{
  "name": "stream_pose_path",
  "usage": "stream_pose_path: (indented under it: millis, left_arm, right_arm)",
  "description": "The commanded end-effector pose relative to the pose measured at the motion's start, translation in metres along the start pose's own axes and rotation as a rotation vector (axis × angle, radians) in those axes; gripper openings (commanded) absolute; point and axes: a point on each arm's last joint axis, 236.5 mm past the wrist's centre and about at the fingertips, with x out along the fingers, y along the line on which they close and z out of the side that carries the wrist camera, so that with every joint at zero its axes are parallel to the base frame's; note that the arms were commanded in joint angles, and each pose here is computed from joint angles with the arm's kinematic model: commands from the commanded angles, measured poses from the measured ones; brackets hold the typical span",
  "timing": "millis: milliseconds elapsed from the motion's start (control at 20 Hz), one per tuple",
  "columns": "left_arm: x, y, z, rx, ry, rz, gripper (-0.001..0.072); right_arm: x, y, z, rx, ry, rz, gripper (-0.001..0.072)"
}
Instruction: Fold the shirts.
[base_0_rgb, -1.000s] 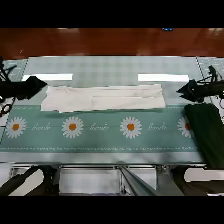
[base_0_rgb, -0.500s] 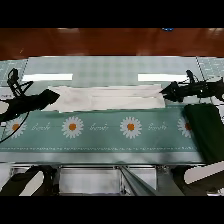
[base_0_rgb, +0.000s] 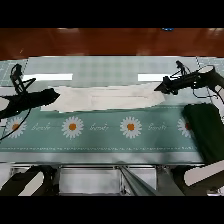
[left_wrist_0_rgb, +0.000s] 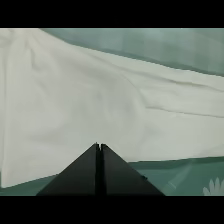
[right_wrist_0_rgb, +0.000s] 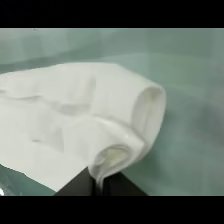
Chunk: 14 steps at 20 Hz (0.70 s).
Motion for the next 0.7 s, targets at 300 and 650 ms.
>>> stream_pose_path:
  millis: [300,650]
  left_arm:
    - [0.107,-0.152,-0.023,0.194,0.296,-0.215,0.0014]
    - [0.204,-0.264,-0.140,0.241,0.635,-0.299,0.0014]
  right_arm:
    - [-0.116,0.098,-0.021,-0.278,-0.164,-0.094,0.0024]
    - [-0.160,0.149,-0.054,-0.327,-0.227,-0.074,0.0024]
